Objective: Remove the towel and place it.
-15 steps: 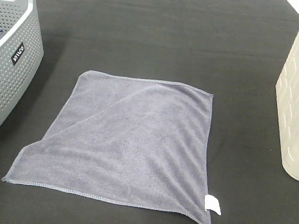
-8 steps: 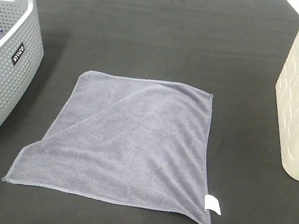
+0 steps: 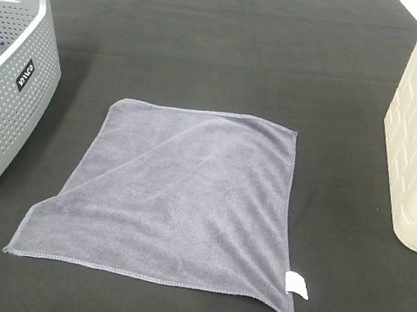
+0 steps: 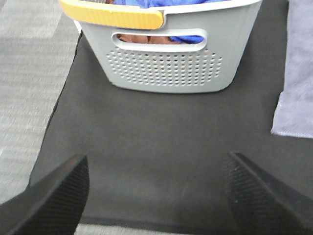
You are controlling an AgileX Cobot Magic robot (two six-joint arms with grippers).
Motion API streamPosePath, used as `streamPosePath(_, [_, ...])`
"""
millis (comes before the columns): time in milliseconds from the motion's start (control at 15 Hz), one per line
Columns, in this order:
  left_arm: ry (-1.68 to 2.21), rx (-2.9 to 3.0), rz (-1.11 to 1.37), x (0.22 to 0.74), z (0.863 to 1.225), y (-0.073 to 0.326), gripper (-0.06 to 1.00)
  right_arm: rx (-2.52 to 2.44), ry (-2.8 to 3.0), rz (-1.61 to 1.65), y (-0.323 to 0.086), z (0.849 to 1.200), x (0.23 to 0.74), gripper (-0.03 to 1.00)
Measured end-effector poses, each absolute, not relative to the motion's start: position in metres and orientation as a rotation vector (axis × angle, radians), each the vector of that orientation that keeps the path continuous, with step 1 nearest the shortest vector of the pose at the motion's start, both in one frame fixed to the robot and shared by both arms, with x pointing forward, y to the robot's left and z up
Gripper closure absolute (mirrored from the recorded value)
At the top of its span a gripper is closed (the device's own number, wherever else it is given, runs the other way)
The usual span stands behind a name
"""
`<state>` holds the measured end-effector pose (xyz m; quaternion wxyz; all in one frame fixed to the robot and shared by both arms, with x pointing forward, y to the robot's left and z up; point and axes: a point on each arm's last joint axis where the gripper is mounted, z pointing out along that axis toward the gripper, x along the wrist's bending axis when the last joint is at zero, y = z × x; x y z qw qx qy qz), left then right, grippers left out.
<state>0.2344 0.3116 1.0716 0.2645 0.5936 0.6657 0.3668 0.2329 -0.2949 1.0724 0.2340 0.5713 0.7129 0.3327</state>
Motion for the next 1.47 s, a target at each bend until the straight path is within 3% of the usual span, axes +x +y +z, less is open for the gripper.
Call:
streamPosePath(333, [1.664, 1.501, 0.982, 0.231, 1.055, 0.303, 0.24, 1.514, 1.932, 0.956, -0.296, 1.029, 0.227, 0.17])
streamPosePath(1467, [1.635, 1.476, 0.984, 0.23, 1.056, 0.301, 0.24, 1.639, 1.753, 0.869, -0.293, 1.028, 0.231, 0.17])
